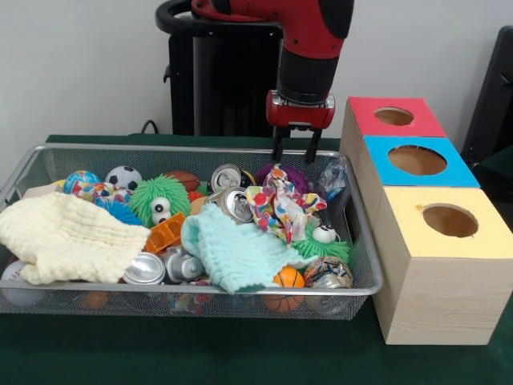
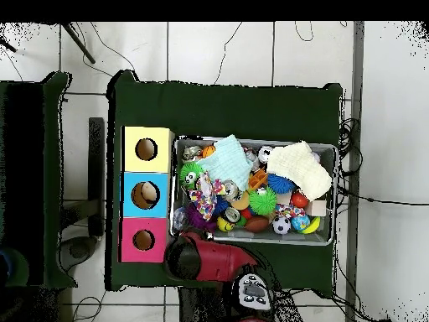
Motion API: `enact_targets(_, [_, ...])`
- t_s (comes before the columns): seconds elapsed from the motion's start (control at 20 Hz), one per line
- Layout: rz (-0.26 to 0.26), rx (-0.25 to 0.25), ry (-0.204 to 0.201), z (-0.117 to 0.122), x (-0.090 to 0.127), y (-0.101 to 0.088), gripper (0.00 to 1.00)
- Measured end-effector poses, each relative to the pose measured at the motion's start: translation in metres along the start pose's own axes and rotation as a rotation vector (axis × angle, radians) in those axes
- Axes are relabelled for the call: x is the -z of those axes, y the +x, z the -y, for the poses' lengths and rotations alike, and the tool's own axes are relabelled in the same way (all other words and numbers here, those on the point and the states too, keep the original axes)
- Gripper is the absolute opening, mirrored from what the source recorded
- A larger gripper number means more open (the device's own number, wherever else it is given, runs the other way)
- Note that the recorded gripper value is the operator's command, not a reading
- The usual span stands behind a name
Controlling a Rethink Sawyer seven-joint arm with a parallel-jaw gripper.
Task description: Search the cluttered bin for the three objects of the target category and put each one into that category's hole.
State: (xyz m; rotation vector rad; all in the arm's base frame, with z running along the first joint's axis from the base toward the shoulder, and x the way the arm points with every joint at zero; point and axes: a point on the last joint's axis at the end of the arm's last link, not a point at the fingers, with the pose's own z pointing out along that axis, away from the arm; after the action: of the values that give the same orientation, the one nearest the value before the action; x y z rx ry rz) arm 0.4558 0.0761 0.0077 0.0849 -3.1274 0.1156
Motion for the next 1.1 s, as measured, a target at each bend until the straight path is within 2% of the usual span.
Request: enact_targets(1.1, [0.03, -0.007, 0.0, -0.005, -0.0034, 0.0041, 1.0])
